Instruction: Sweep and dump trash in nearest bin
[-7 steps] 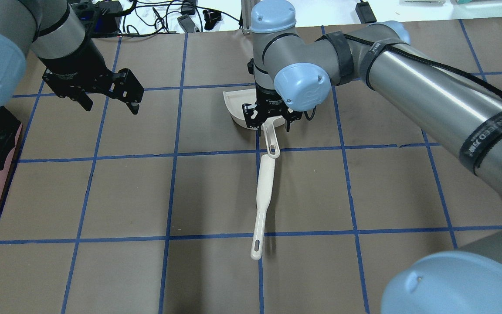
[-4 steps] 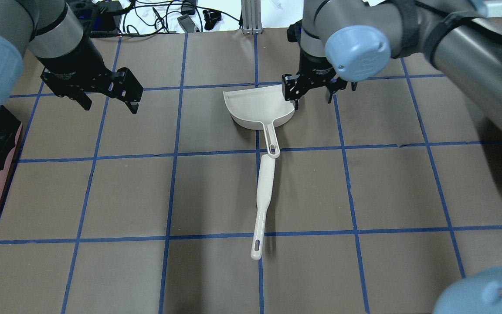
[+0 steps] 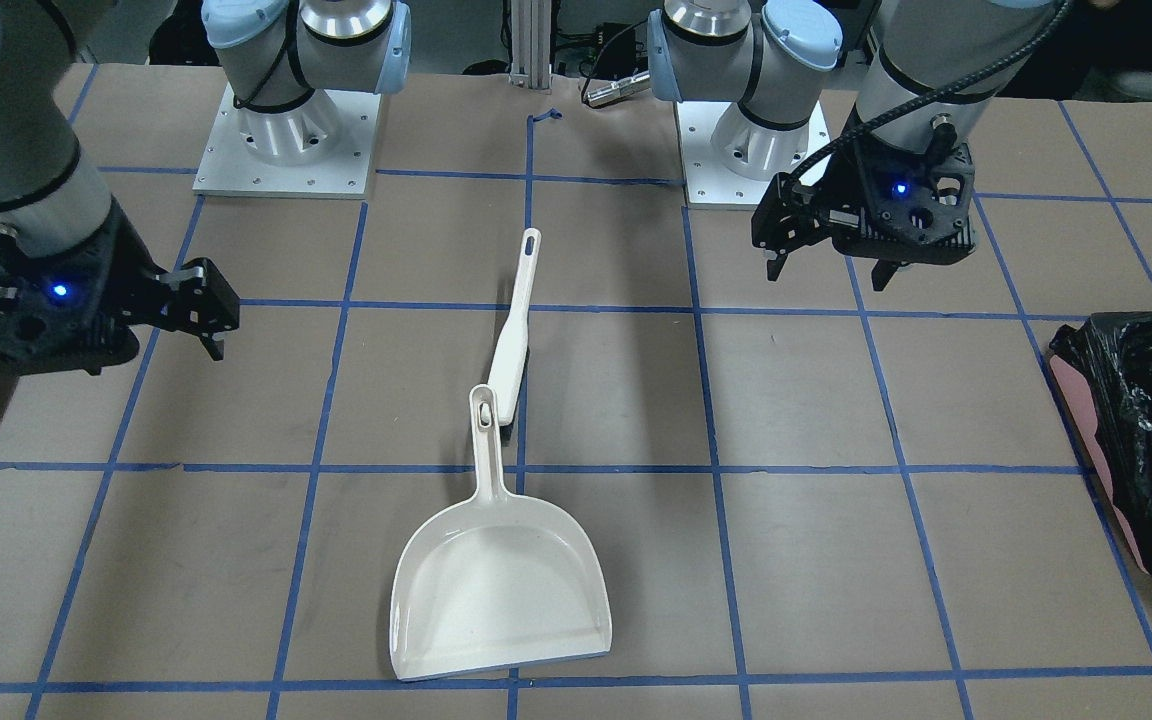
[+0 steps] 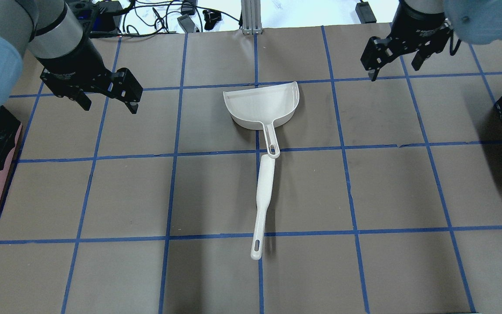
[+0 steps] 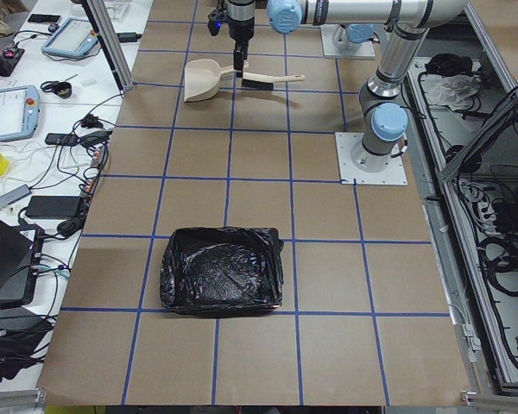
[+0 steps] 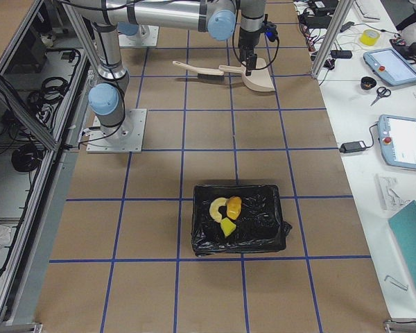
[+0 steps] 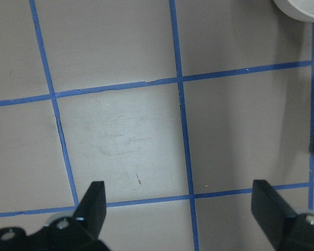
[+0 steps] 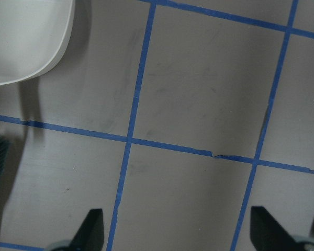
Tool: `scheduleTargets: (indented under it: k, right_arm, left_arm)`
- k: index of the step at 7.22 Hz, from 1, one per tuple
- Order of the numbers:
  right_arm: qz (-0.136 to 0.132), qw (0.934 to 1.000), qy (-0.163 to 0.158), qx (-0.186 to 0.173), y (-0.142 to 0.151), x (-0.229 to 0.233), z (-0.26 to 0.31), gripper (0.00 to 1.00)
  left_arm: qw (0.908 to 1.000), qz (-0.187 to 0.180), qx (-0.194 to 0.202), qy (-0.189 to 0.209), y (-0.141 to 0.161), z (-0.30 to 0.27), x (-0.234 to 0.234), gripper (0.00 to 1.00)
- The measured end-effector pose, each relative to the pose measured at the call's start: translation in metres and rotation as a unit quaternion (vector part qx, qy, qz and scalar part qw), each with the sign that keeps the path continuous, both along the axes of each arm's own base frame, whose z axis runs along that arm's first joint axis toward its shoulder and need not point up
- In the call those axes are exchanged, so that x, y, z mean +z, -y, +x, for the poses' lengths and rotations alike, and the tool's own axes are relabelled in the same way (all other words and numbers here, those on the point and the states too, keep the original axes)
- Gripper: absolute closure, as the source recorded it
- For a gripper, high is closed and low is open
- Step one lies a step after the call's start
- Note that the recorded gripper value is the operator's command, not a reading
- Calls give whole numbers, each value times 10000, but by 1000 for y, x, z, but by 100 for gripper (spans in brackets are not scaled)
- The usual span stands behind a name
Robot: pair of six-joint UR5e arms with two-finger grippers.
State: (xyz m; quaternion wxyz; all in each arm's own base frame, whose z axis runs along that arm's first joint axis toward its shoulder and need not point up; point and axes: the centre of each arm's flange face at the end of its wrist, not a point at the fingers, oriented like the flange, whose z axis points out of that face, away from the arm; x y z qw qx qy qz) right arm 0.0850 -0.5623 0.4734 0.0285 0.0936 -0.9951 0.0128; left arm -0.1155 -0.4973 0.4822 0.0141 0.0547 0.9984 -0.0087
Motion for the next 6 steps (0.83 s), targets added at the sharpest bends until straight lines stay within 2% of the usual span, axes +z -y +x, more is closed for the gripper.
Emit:
scheduleTargets:
  k: [2,4,6]
  right_arm:
    - [23,9999,115,-127,-29,28,-2,7]
    - [34,9988,249,-410,-60,46,10,5]
    - [67,9975,246,-652,-81,44,33,5]
  left_arm:
    - [10000,-9,3,-7,0,0,1,0]
    - [10000,-20,3,-10,-1,0,2,0]
    - [10000,-65,2,-8,-2,0,6,0]
